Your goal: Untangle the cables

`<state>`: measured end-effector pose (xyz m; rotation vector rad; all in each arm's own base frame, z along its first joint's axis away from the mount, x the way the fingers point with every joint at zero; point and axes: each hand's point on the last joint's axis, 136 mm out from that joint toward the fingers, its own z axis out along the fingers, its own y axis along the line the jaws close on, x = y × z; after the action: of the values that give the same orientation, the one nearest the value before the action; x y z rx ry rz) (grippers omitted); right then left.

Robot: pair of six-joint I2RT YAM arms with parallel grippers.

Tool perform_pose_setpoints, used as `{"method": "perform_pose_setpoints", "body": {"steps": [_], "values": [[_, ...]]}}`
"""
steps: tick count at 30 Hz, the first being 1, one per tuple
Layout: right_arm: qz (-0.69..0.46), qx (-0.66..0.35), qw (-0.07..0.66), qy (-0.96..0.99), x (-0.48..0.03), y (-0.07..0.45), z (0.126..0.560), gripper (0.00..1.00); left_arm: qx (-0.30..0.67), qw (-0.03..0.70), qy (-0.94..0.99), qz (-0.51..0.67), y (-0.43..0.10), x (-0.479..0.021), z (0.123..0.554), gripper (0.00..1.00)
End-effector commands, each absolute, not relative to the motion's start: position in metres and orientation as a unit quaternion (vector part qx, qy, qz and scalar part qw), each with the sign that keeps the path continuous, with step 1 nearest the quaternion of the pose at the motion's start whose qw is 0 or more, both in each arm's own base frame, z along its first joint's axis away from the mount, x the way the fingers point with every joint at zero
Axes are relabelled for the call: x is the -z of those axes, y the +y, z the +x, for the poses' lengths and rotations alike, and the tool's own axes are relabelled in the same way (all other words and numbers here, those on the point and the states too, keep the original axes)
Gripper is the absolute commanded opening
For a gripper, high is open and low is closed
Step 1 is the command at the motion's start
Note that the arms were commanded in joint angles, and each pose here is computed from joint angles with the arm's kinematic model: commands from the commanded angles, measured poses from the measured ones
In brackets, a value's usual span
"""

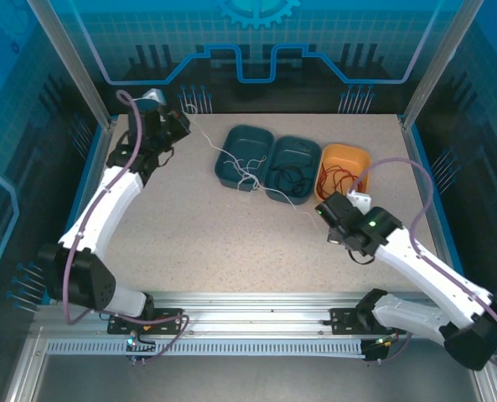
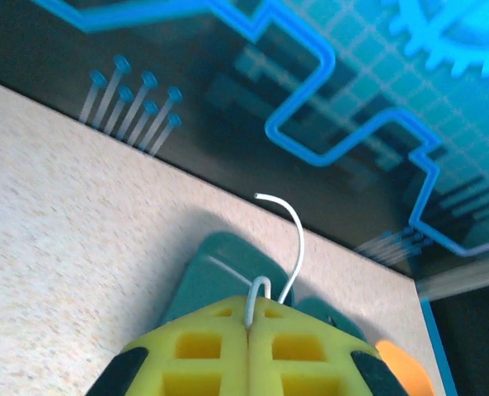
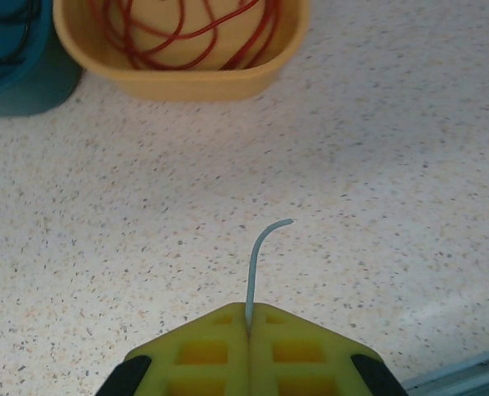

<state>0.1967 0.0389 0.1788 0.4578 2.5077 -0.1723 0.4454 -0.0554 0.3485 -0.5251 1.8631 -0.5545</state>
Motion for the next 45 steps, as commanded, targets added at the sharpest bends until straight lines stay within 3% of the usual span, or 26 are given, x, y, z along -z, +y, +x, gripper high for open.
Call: {"method": "perform_pose_setpoints", "body": {"steps": [1,5,9,19,20,21,24,28,33,42,45], "values": [[0.205,0.099,0.279,0.933,-0.177,0.005,0.172,0.0,0.178,0.579,0.755,-0.25,-0.011,-0.374,0.416,0.0],[0.227,0.093,0.284,0.927,-0.179,-0.011,0.161,0.0,0.149,0.586,0.741,-0.293,0.028,-0.375,0.398,0.0],[0.231,0.079,0.284,0.927,-0.177,-0.011,0.16,0.0,0.154,0.586,0.737,-0.299,0.035,-0.373,0.391,0.0],[0.082,-0.099,0.278,0.952,-0.157,0.094,0.211,0.0,0.329,0.524,0.772,-0.142,-0.077,-0.367,0.378,0.0],[0.06,-0.109,0.279,0.952,-0.157,0.105,0.215,0.04,0.34,0.519,0.773,-0.129,-0.087,-0.371,0.374,0.0],[0.044,-0.113,0.28,0.952,-0.157,0.114,0.218,0.14,0.349,0.518,0.772,-0.116,-0.096,-0.375,0.371,0.0],[0.006,-0.122,0.283,0.951,-0.156,0.134,0.228,0.54,0.375,0.522,0.762,-0.079,-0.116,-0.398,0.357,0.0],[-0.03,-0.15,0.289,0.945,-0.156,0.159,0.239,0.74,0.411,0.536,0.737,-0.038,-0.134,-0.436,0.34,0.0],[-0.114,-0.206,0.358,0.903,-0.176,0.209,0.254,0.86,0.454,0.547,0.703,-0.002,-0.151,-0.478,0.324,0.0],[-0.17,-0.231,0.396,0.872,-0.183,0.271,0.283,0.95,0.496,0.559,0.661,0.065,-0.177,-0.546,0.306,0.0],[-0.187,-0.263,0.429,0.844,-0.208,0.3,0.295,0.97,0.504,0.563,0.651,0.079,-0.183,-0.563,0.303,0.0]]}}
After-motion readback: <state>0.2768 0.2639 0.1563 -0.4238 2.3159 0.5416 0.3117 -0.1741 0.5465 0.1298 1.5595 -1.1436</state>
